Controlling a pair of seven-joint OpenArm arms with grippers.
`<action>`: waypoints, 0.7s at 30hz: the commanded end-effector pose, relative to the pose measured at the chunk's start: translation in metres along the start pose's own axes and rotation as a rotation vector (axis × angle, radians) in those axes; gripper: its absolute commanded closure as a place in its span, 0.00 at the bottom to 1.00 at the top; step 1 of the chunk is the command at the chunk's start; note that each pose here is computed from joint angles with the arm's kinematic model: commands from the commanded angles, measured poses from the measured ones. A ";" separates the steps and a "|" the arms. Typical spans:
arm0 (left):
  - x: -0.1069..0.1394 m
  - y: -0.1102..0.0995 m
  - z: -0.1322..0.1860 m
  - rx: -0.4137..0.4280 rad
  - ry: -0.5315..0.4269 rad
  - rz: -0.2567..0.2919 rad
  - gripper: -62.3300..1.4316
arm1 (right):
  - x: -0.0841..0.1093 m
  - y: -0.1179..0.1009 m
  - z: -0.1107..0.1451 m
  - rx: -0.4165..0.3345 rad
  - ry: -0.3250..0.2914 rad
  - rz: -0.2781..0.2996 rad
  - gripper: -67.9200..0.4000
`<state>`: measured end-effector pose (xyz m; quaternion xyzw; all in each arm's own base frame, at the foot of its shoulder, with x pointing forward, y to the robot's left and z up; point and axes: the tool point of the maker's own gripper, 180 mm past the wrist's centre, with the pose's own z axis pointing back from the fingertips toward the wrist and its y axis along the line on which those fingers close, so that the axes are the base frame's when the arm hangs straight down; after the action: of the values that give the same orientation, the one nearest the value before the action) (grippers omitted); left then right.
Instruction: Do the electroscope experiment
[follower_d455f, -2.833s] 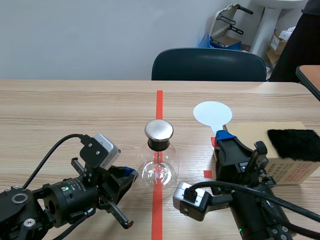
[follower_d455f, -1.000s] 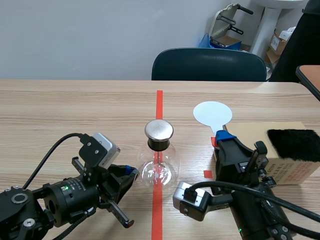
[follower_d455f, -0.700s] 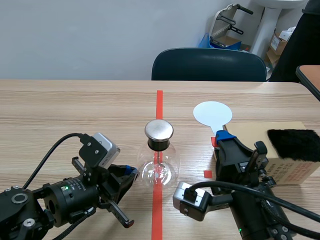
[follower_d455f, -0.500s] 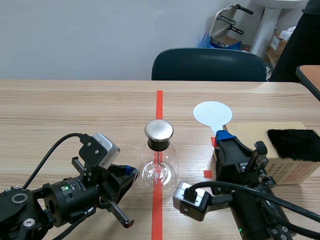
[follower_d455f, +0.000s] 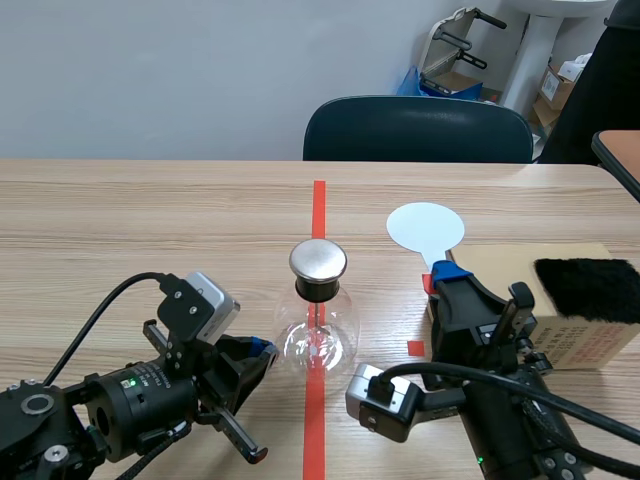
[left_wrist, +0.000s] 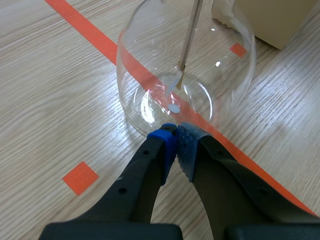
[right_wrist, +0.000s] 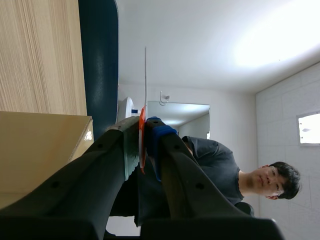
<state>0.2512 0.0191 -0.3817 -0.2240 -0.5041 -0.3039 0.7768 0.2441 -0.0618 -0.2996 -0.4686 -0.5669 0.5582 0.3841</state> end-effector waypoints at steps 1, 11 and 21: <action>0.010 -0.002 -0.001 -0.006 -0.035 0.003 0.95 | -0.002 -0.019 -0.004 -0.083 0.005 -0.024 0.97; 0.013 -0.002 -0.001 -0.006 -0.051 0.003 0.95 | -0.002 -0.019 -0.004 -0.083 0.005 -0.024 0.97; 0.023 -0.004 0.004 -0.017 -0.079 -0.016 0.95 | -0.002 -0.019 -0.004 -0.083 0.004 -0.024 0.97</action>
<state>0.2521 0.0168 -0.3695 -0.2302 -0.5211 -0.3062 0.7627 0.2441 -0.0618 -0.2996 -0.4686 -0.5669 0.5581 0.3842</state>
